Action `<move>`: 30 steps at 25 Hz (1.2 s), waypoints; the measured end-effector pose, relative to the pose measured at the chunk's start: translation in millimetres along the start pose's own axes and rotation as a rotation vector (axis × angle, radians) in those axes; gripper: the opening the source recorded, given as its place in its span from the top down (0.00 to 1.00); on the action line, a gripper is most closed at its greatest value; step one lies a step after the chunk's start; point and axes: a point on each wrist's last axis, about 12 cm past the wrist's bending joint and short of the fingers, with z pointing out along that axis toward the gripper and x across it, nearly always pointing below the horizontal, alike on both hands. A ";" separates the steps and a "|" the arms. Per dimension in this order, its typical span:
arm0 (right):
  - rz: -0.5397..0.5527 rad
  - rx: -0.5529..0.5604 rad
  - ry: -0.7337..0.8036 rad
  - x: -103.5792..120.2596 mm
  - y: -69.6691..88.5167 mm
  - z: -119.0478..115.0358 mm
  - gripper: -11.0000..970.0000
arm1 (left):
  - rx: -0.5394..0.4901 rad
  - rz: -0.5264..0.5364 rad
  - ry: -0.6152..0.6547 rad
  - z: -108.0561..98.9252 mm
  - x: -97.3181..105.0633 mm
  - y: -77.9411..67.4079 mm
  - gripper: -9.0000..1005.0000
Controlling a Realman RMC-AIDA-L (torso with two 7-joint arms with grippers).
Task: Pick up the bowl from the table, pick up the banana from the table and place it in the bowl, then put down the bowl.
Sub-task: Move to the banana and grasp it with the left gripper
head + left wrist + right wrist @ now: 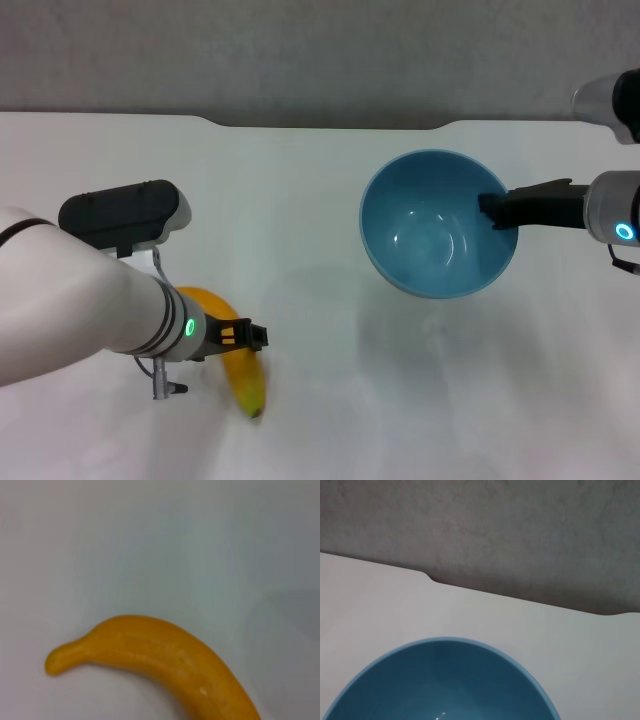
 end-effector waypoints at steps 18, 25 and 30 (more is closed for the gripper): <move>-0.001 -0.001 0.006 1.6 0.5 0.7 0.93 | -0.048 0.057 -0.012 2.3 -0.9 9.9 0.21; 0.000 -0.001 0.008 2.3 0.4 1.1 0.93 | -0.053 0.064 -0.009 2.4 -0.6 10.8 0.28; 0.001 0.000 0.008 2.5 -0.2 0.9 0.93 | -0.053 0.065 -0.012 2.6 -0.4 11.7 0.43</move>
